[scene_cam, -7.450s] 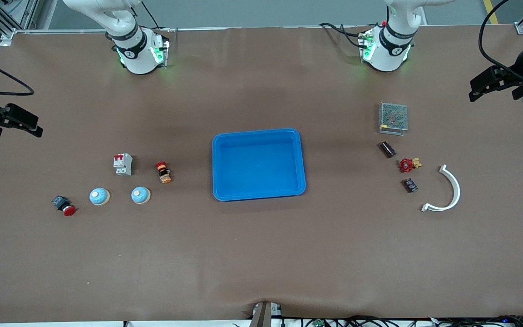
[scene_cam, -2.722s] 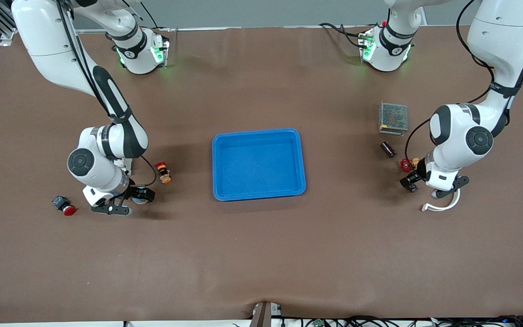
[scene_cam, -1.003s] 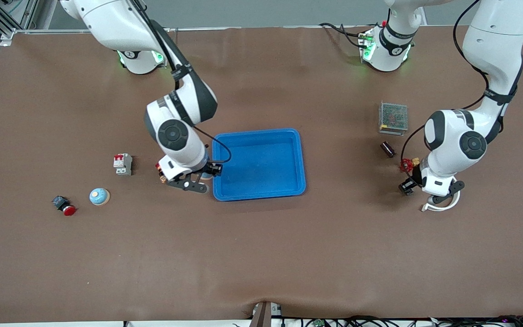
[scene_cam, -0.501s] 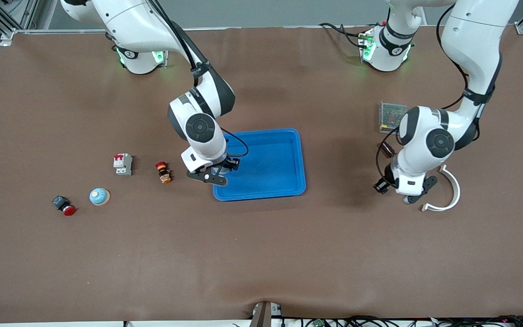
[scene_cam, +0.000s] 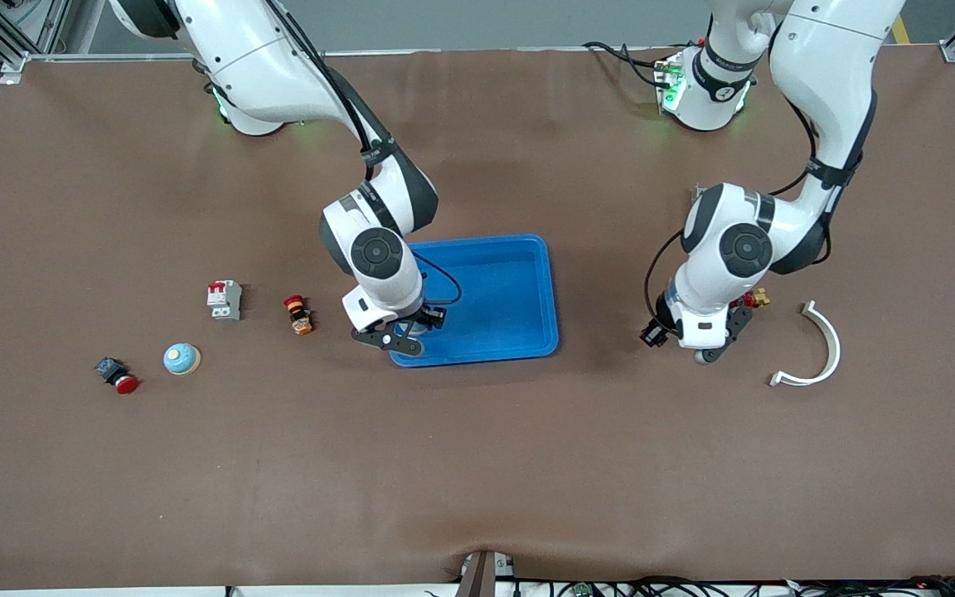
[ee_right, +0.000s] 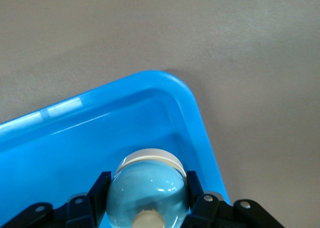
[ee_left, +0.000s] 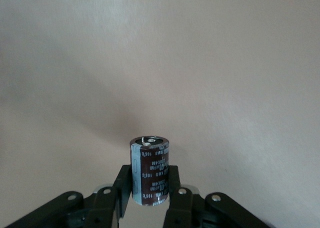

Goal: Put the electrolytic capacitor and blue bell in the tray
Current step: 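Carry the bell with the right gripper while the left gripper carries the capacitor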

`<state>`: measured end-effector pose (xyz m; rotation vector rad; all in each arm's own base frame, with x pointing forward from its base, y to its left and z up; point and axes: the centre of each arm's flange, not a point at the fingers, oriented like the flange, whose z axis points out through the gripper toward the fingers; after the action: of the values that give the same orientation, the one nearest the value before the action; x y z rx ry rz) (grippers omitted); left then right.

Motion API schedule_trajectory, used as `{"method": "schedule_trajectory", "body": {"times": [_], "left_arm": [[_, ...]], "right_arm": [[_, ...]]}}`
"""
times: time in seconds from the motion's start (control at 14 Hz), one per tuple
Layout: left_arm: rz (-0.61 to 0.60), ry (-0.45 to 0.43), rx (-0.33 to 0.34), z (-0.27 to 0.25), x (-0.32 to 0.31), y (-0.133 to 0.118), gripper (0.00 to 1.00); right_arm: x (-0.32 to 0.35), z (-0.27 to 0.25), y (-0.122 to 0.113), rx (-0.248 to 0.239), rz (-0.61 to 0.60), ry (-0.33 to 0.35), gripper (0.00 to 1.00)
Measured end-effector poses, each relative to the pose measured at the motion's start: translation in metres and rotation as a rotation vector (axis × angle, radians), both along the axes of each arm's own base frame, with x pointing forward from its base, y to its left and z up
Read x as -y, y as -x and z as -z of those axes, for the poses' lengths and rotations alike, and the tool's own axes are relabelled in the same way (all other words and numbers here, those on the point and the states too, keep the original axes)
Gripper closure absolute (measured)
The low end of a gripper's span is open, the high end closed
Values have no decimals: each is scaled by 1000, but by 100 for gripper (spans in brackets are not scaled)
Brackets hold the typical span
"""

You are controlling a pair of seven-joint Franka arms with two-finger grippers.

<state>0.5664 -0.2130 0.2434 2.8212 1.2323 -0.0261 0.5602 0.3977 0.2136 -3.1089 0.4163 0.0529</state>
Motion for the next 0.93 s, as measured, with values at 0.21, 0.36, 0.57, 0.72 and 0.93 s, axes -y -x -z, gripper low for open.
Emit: {"method": "schedule_trajectory", "body": {"times": [0.21,0.36,0.57,0.72,0.93], "left_arm": [[-40,-9,-27,-10,41,10,66],[-75,-7,-28,-12,63,18,66],[-116,-3,-26,-16,94,31,66],[-137,-1,-26,-18,115,42,66],[-189,9,-23,-21,143,51,66]], "right_arm": [[-4,9,-4,0,0,1,34],[-5,13,-6,-1,2,3,34],[-9,15,-6,4,2,0,34],[-10,16,-5,5,6,-1,34],[-11,17,-6,13,10,-6,34]]}}
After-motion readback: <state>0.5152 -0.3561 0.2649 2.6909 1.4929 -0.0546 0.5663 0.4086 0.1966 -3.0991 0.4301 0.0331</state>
